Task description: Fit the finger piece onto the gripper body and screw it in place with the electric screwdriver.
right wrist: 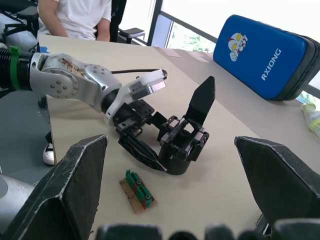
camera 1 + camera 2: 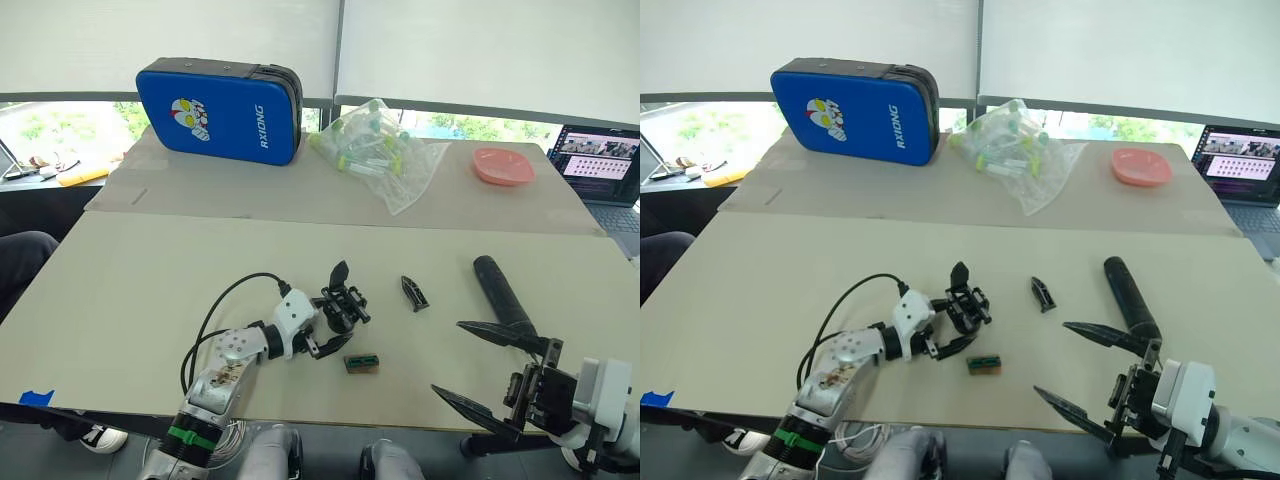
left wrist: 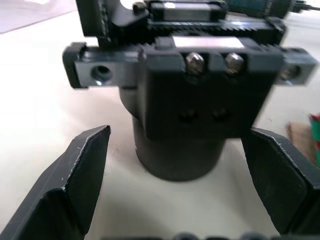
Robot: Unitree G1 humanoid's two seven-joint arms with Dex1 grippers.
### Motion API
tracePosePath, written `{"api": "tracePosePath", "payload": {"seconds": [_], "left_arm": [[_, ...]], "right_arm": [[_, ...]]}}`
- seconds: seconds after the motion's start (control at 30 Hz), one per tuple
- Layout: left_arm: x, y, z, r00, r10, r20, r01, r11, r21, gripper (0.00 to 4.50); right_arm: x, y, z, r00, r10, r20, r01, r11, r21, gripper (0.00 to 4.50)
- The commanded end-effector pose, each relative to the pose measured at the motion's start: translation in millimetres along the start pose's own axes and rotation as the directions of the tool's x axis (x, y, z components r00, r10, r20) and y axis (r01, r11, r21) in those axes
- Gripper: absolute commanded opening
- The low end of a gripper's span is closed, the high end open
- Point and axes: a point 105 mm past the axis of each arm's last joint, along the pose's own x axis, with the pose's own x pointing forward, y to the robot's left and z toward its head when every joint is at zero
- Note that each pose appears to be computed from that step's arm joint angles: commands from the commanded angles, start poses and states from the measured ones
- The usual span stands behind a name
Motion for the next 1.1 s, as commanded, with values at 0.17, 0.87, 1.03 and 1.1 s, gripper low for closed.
{"api": "tracePosePath", "payload": {"seconds": [0.17, 0.87, 1.03, 1.1], "left_arm": [[12.0, -6.8, -2.9, 1.000, -0.017, -0.012, 0.017, 1.000, -0.012, 4.09], [3.9, 29.1, 32.6, 0.880, -0.475, 0.011, 0.466, 0.867, 0.177, 2.33], [23.9, 17.8, 24.9, 0.834, -0.552, -0.009, 0.544, 0.818, 0.190, 2.33], [27.9, 15.9, 26.3, 0.823, -0.568, 0.003, 0.557, 0.809, 0.191, 2.33]], "right_arm": [[2.5, 2.6, 9.7, 1.000, 0.012, 0.017, -0.011, 0.999, -0.036, 4.50], [1.4, 5.1, 9.1, 1.000, 0.004, 0.014, -0.004, 1.000, -0.030, 4.50], [2.1, 5.7, 10.0, 1.000, 0.004, 0.016, -0.003, 0.999, -0.033, 4.50], [2.1, 5.8, 10.3, 1.000, 0.001, 0.016, -0.001, 0.999, -0.034, 4.50]]}}
